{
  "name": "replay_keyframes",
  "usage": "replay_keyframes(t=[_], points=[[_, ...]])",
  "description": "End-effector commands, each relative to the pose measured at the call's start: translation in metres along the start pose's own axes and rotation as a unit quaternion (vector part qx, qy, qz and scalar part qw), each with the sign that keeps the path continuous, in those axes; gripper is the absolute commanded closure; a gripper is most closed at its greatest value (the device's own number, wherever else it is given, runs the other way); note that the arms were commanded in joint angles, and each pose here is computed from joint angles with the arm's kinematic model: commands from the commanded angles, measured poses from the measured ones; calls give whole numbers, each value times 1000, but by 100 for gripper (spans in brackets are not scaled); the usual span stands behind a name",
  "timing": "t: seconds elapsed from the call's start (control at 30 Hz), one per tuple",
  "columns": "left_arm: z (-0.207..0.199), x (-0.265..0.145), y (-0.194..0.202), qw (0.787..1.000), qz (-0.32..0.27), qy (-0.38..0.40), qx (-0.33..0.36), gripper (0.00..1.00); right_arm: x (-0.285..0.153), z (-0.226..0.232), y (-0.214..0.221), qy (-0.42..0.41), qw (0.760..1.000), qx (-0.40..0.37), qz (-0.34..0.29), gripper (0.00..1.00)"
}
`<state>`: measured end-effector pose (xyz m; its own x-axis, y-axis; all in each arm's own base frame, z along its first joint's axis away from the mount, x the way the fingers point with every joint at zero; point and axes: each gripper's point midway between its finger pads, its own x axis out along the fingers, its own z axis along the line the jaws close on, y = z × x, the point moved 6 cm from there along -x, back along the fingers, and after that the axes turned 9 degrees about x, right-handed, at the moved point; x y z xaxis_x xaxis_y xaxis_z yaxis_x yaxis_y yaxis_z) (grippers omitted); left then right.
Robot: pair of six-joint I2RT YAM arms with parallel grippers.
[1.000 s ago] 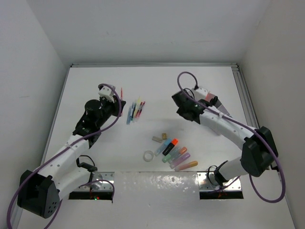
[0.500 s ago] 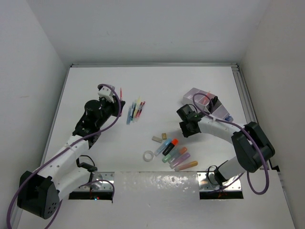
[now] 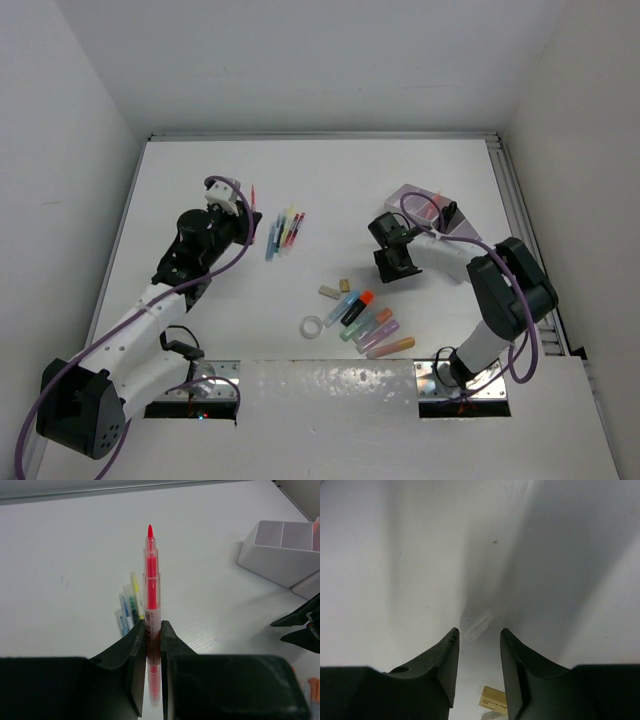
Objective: Sort the stationery into containers
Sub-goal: Close the pen cap on the pen.
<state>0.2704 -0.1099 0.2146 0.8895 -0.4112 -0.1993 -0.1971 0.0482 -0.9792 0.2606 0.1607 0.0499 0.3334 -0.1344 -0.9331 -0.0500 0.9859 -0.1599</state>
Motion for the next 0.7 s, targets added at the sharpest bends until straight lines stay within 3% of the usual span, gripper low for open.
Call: replay_keyframes(t=[0.0, 0.3, 0.43, 0.67], points=[[6, -4, -15, 999, -28, -13, 8, 97, -1, 7, -2, -2, 1000, 23, -2, 62], [8, -4, -17, 999, -35, -19, 12, 97, 14, -2, -10, 29, 1000, -5, -12, 64], [8, -4, -15, 999, -33, -22, 13, 97, 20, -10, -13, 47, 998, -36, -11, 80], [10, -5, -14, 999, -34, -29, 16, 97, 26, -23, -24, 62, 990, -122, -32, 94]])
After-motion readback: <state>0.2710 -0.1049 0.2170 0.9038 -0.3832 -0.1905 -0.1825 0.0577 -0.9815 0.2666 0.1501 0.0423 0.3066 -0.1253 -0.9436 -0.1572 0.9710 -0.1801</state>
